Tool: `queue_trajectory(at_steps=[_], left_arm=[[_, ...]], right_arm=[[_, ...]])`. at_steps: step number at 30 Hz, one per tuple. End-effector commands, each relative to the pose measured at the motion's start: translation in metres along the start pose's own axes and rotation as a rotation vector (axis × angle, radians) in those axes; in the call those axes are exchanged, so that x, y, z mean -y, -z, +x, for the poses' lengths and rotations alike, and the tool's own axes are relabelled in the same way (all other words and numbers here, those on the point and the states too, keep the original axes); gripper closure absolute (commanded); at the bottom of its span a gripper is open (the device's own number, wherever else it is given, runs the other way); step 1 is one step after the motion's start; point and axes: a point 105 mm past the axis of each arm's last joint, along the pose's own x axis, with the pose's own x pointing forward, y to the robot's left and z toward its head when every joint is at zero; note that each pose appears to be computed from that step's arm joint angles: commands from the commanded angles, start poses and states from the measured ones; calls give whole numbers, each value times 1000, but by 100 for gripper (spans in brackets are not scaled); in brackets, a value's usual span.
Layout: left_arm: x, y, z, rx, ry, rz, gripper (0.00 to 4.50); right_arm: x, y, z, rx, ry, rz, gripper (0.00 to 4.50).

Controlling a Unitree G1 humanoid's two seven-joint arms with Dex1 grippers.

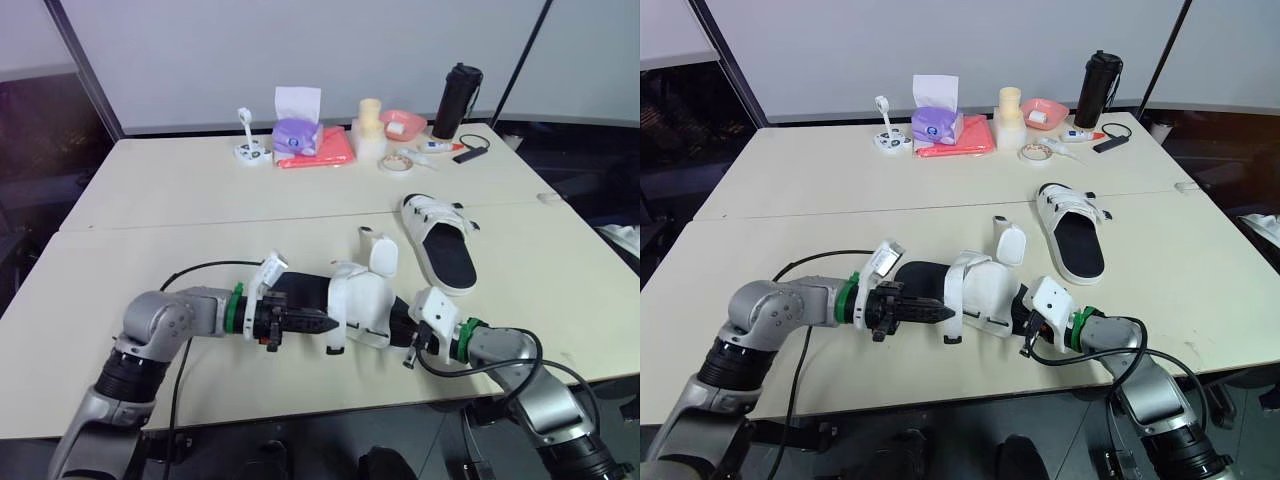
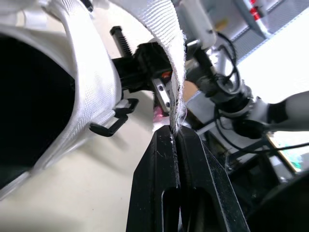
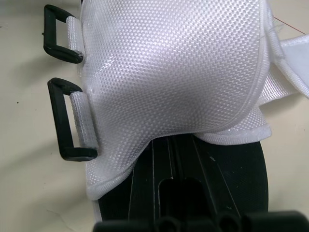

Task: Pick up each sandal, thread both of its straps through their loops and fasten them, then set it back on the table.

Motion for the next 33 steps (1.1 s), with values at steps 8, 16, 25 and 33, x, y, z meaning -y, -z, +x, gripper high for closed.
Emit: queue_trajectory(at_steps=[8, 16, 25, 33], left_arm=[[-22, -50, 9, 5, 71, 172, 448], [-30, -35, 28, -88, 149, 218, 448], [-35, -38, 31, -73, 146, 239, 448], [-34, -41, 32, -61, 155, 241, 448]], right_arm=[[-2, 16, 4, -66, -17, 3, 450], [-7, 17, 0, -79, -18, 7, 450], [-12, 18, -3, -85, -14, 20, 450], [-13, 17, -3, -83, -13, 22, 450]])
